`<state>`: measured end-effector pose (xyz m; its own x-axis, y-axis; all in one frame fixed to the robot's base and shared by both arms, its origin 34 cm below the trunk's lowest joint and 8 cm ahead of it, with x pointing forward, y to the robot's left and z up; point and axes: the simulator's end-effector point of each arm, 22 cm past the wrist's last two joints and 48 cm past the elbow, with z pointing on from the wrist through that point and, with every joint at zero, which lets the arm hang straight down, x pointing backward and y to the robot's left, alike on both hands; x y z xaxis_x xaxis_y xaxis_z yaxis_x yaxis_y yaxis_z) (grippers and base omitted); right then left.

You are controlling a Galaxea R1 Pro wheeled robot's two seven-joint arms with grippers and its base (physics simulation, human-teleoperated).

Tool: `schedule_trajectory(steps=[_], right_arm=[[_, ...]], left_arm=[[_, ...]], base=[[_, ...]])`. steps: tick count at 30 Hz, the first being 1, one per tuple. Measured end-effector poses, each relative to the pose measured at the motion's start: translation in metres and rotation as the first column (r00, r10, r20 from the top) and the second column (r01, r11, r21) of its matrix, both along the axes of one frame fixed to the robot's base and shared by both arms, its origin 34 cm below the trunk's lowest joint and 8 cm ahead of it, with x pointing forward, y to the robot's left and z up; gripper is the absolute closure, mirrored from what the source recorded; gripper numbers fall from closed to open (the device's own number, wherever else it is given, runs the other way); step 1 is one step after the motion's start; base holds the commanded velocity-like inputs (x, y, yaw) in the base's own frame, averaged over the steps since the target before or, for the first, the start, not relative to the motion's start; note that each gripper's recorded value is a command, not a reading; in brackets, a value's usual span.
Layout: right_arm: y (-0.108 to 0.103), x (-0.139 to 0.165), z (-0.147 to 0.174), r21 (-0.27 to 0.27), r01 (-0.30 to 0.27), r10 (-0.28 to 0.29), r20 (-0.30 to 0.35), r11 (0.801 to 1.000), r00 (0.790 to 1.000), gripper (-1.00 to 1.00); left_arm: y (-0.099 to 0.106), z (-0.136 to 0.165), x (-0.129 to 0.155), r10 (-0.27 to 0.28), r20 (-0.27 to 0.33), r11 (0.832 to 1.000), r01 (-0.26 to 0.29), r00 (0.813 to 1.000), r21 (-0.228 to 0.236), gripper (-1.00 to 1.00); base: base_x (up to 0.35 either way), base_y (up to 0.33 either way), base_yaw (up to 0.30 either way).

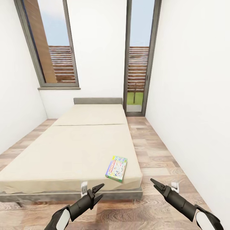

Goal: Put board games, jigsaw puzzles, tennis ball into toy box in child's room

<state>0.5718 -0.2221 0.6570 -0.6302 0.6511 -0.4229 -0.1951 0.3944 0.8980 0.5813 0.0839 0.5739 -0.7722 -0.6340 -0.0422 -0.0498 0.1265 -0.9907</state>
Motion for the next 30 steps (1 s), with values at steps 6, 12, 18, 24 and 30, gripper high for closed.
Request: schedule_trajectory(steps=[6, 12, 18, 24, 30], right_arm=[[0.000, -0.002, -0.013, 0.001, 0.000, 0.000, 0.000, 1.000, 1.000, -1.00], [-0.001, -0.002, -0.012, 0.002, 0.001, -0.001, 0.001, 1.000, 1.000, -1.00], [-0.001, -0.002, -0.012, 0.003, 0.001, -0.001, 0.002, 1.000, 1.000, -1.00], [-0.001, -0.002, -0.014, 0.003, 0.002, -0.002, -0.003, 1.000, 1.000, -1.00], [0.000, -0.003, -0.015, -0.002, 0.001, -0.001, -0.004, 1.000, 1.000, -1.00]], left_arm=[[-0.005, -0.012, -0.003, -0.005, 0.000, 1.000, 0.005, 1.000, -0.004, -1.00], [-0.007, -0.012, -0.003, -0.007, -0.001, 1.000, 0.007, 1.000, -0.006, -1.00], [-0.007, -0.011, -0.004, -0.009, -0.002, 1.000, 0.009, 1.000, -0.008, -1.00], [-0.008, -0.011, -0.004, -0.011, -0.003, 1.000, 0.011, 1.000, -0.011, -1.00], [-0.011, -0.011, -0.005, -0.015, -0.005, 1.000, 0.015, 1.000, -0.013, -1.00]], base=[[0.000, 0.000, 0.000], [0.000, 0.000, 0.000], [0.000, 0.000, 0.000], [0.000, 0.000, 0.000], [0.001, -0.115, 0.000]])
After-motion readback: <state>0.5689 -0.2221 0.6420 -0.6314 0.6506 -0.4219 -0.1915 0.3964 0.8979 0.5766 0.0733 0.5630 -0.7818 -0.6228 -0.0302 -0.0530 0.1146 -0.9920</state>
